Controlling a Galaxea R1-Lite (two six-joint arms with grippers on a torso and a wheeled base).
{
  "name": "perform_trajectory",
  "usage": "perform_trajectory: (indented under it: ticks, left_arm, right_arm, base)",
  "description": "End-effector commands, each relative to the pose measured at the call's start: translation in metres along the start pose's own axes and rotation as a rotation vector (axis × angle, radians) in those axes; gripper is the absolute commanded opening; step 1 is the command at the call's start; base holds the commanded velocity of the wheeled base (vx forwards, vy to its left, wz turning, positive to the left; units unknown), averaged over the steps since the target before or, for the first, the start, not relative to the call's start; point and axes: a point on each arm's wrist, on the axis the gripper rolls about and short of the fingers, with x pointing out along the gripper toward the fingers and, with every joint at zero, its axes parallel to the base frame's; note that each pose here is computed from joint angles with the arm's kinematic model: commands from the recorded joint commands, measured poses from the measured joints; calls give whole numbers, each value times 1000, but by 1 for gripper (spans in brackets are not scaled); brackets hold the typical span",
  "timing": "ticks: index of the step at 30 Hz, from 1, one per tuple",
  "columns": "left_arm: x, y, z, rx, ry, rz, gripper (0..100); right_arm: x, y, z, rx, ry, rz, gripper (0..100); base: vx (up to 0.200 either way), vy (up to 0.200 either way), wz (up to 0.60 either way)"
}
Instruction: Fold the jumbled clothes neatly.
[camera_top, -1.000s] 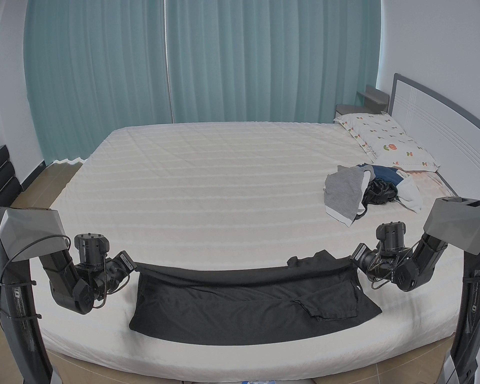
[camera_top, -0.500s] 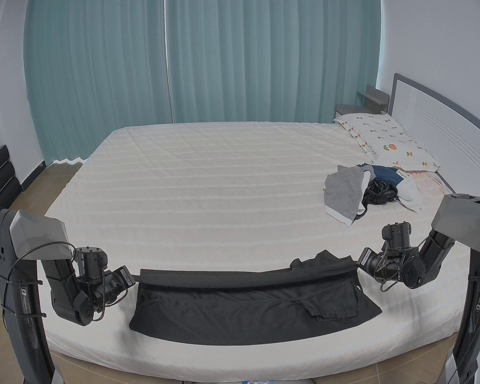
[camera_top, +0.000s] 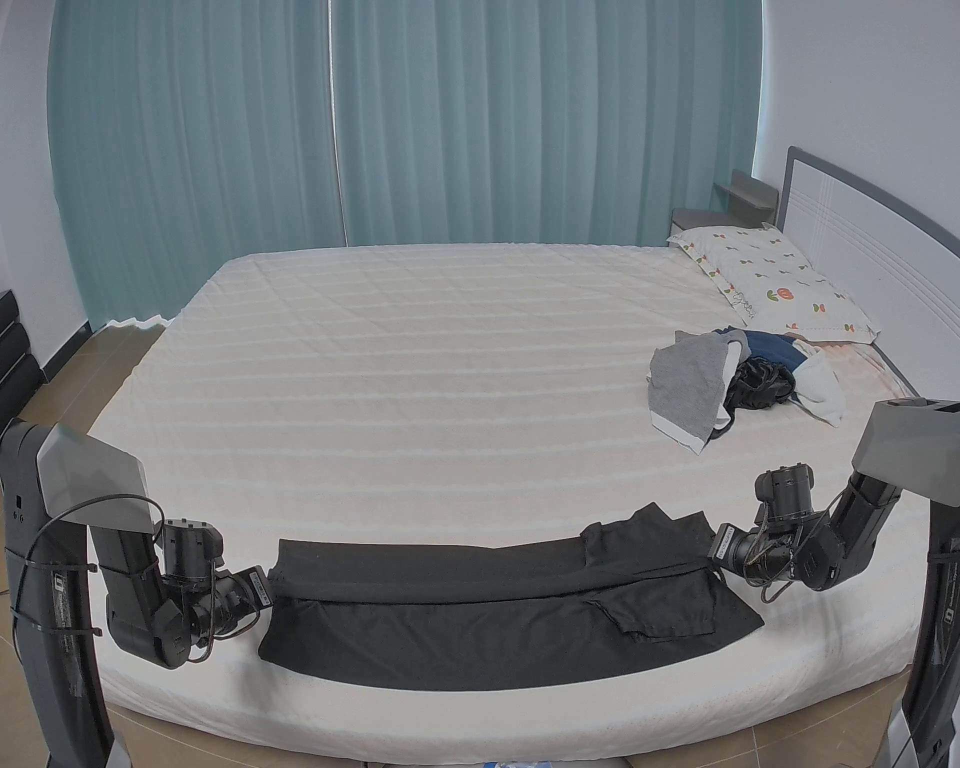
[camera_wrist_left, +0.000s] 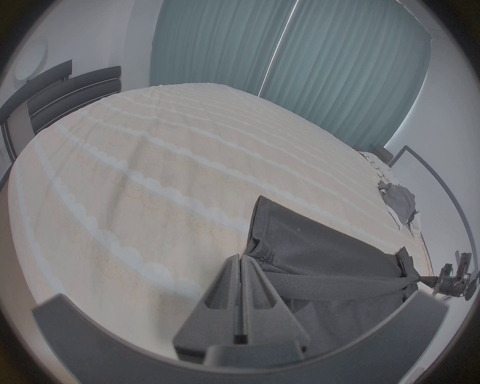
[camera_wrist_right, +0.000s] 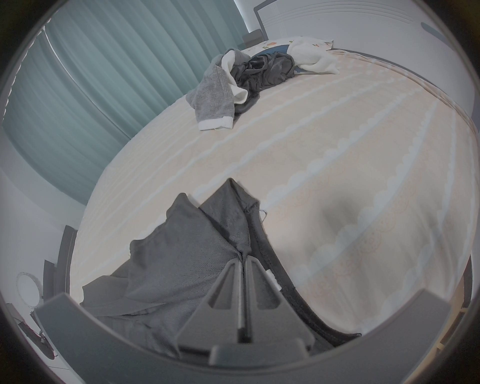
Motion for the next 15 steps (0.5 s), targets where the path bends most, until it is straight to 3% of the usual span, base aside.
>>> perform_trajectory:
  ticks: [1,10,11,12,13,15]
  left_arm:
    - [0,2,-5,5,21,8,0]
    - [-2,4,-10,46,40,16,0]
    - [-2,4,-10,46,40,16,0]
    - [-2,3,-10,47,43,15,0]
    - [-2,3,-10,47,43,15,100]
    - [-2,3,-10,47,42,16,100]
  right_arm:
    - [4,-3,-6,-6,21,-15,0]
    - [7,-6,-12,-37,42,-27,0]
    - [7,-5,-13,-39,43,-27,100]
    - [8,-5,-13,-41,44,-25,100]
    - [8,-5,-13,-41,44,-25,100]
    - [7,-4,-13,-42,41,-21,100]
  base:
    - [0,0,0]
    - [0,0,0]
    - [0,0,0]
    - [0,0,0]
    - [0,0,0]
    - [0,0,0]
